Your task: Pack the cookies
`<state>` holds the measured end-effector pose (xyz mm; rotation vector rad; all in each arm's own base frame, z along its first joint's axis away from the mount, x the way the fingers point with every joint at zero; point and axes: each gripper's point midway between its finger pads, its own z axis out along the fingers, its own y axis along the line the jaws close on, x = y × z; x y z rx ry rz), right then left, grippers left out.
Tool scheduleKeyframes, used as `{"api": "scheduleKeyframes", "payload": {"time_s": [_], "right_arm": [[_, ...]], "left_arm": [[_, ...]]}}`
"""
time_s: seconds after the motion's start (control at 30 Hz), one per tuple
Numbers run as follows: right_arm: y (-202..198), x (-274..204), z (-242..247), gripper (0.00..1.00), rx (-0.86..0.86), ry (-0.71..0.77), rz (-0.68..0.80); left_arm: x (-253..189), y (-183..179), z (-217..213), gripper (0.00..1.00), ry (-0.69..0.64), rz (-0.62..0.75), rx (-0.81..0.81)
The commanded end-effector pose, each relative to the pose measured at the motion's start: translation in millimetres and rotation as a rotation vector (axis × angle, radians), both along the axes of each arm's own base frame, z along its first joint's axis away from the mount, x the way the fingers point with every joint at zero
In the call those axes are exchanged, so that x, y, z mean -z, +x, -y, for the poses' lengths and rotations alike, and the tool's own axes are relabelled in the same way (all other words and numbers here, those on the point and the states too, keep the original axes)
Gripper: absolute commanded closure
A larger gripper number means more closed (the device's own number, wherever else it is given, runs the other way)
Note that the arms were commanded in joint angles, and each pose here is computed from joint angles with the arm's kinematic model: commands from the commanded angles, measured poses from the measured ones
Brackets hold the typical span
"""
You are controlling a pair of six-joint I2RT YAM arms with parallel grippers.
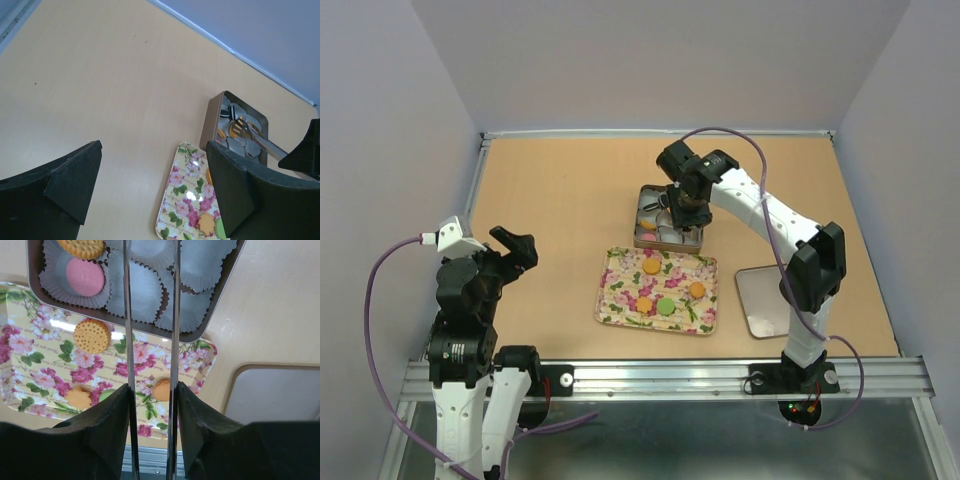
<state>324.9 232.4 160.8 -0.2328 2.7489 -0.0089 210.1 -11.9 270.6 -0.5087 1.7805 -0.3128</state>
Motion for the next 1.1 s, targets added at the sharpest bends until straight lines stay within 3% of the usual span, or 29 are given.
{"api": "scheduleKeyframes", "payload": {"time_s": [0.0,0.3,0.53,0.8,1.07], "right_arm": [[0.9,-35.9,2.7,0.54,0.001,0.063,0.091],[-16.0,-67.3,2.7,0.54,0.012,0.153,0.107],[-51.8,-79.1,-1.0,0.54,-0.035,0.223,0.096],[-105.8,-63.0,-21.0,0.54,-0.089,0.263,0.025],[-131.8,-43.4,-30.4,0.54,-0.117,0.239,-0.036]], "left_arm": [[-2.6,5.9,-2.0,0.04,0.002,0.019,-0.01],[-2.6,6.6,-0.8,0.04,0.005,0.019,-0.002],[-0.2,9.5,1.7,0.04,0.008,0.008,0.015],[-0.9,9.0,1.8,0.04,0.004,0.012,0.014],[-3.6,6.4,1.6,0.04,0.003,0.028,0.012]]}}
